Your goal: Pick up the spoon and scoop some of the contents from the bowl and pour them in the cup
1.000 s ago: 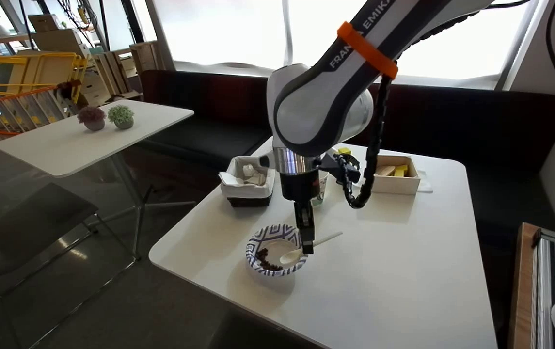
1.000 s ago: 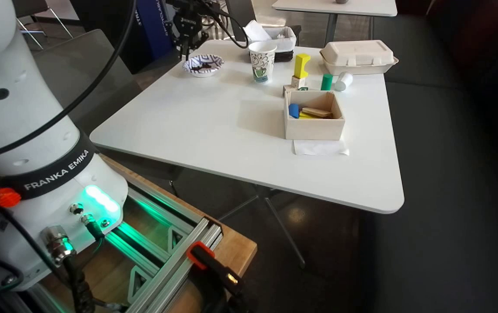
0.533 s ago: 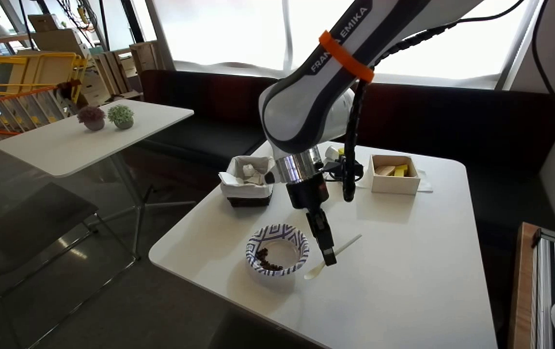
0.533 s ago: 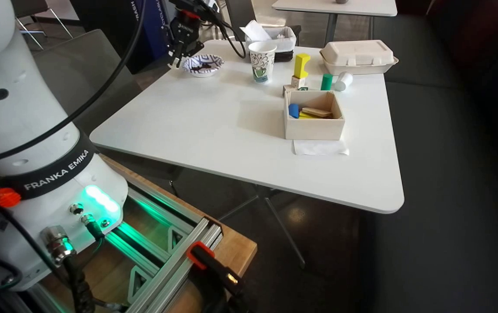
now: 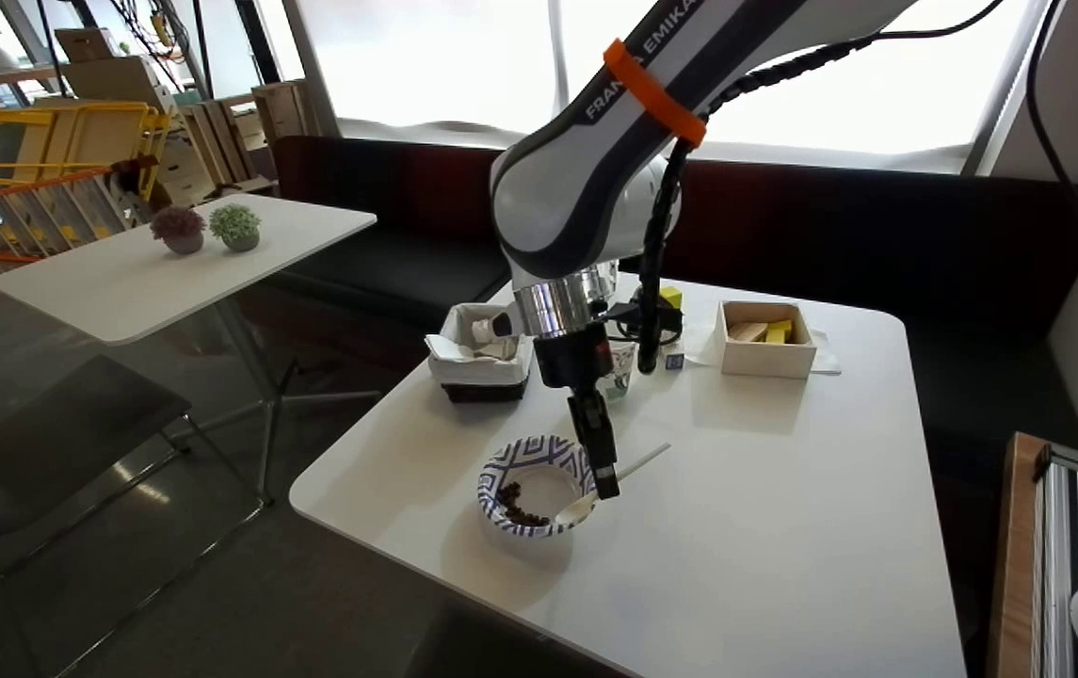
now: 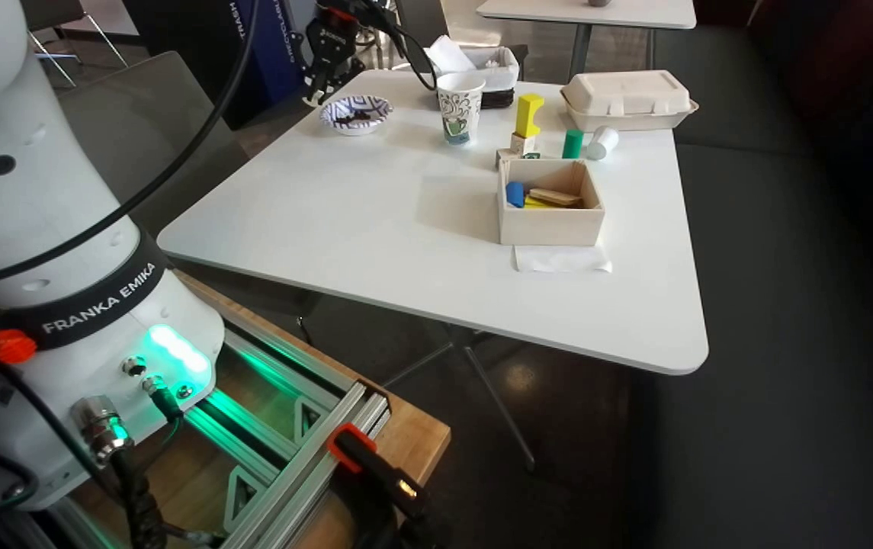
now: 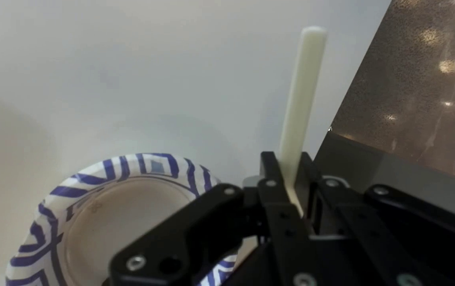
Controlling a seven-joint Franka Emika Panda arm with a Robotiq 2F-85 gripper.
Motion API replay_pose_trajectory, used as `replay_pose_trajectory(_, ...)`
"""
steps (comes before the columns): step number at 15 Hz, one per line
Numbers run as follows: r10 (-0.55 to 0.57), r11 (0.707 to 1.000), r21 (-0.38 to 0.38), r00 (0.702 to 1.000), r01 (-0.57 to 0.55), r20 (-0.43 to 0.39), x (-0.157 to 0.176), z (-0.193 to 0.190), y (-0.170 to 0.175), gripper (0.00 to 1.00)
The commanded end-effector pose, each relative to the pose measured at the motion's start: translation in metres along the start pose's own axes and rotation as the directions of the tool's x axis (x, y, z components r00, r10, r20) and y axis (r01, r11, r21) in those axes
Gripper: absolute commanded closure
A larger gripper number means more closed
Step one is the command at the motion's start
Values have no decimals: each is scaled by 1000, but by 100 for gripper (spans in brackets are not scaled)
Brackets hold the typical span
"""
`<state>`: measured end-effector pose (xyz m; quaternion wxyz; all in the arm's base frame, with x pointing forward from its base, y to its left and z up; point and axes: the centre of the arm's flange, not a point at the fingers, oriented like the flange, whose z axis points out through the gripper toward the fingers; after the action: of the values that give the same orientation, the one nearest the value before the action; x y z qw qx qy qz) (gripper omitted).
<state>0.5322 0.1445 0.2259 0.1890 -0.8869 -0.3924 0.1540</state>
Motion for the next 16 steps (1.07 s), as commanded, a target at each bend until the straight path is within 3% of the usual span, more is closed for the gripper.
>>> replay_pose_trajectory(1,1,998,-65,999,-4,-39,9,4,10,96)
replay_pose_trajectory(10,-20,968,-251,994,-9,-111,17,9,35,96)
replay_pose_trajectory(12,-19,962,-272,992,-16,-123,20,9,34,58)
replay_pose_trajectory(16,37,946,-315,989,-81,-145,26,-25,-4,30)
